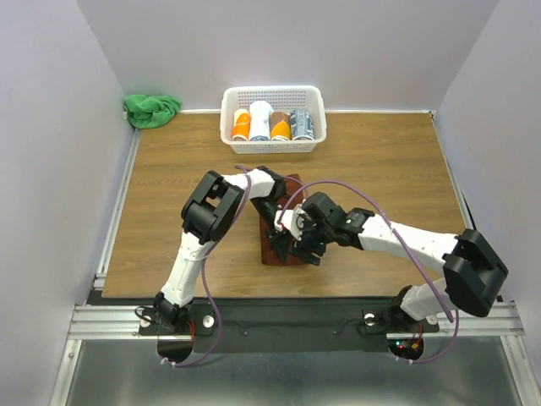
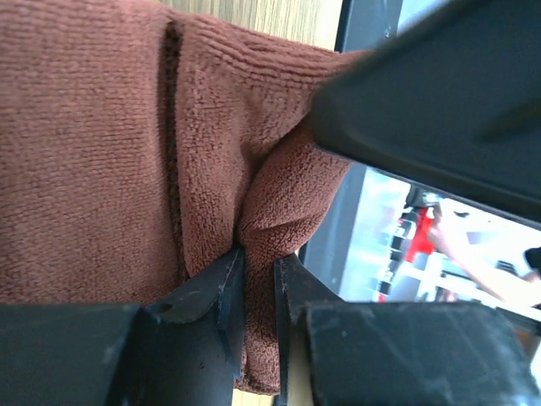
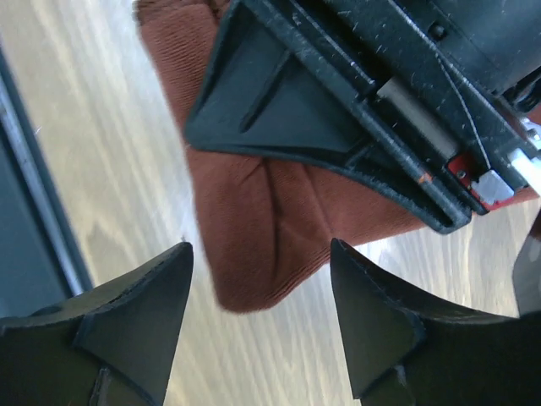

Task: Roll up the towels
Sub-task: Roll the towel

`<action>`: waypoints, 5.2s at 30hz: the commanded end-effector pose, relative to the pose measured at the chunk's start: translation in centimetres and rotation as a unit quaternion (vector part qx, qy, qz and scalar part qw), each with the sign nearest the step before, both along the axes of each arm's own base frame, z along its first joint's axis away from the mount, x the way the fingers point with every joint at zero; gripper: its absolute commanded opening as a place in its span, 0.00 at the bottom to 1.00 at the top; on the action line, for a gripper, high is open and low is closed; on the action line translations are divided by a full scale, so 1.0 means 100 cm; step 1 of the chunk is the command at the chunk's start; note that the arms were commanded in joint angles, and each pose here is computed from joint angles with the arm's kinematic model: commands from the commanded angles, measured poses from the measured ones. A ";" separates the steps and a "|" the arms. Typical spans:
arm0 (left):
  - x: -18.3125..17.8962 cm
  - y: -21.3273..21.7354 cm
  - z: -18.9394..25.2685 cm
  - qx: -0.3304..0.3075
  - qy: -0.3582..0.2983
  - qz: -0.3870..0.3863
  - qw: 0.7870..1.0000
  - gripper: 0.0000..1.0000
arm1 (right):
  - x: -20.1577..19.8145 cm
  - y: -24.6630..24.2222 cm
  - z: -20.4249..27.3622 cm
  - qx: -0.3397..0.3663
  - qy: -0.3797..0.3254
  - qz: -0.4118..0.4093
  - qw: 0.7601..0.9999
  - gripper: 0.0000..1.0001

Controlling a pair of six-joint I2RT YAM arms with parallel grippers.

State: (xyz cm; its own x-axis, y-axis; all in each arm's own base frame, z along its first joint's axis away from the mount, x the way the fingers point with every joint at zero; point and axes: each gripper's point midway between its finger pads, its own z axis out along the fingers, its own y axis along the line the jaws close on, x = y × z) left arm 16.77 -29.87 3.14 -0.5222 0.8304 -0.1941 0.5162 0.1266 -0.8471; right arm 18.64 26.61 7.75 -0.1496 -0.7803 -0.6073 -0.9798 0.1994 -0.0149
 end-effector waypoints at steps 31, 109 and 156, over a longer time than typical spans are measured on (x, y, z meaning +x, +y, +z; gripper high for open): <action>0.080 0.098 0.015 0.000 -0.157 0.056 0.986 0.71 | -0.051 0.019 -0.054 0.001 0.117 0.051 0.992 0.01; -0.051 0.054 -0.010 -0.108 -0.603 -0.188 0.768 0.20 | 0.012 0.039 -0.051 0.063 0.510 -0.088 0.853 0.35; 0.034 0.080 -0.033 -0.039 -0.157 -0.041 0.986 0.00 | 0.042 0.028 0.063 0.036 -0.105 -0.035 0.993 0.81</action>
State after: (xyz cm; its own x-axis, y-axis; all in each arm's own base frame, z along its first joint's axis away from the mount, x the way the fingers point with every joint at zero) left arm 19.60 -25.18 4.22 -0.4501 0.7349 -0.5073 0.7182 -0.0396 -0.6947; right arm 19.58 27.39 13.75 -0.2096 -0.7154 -0.6665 -0.9672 0.2519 0.0337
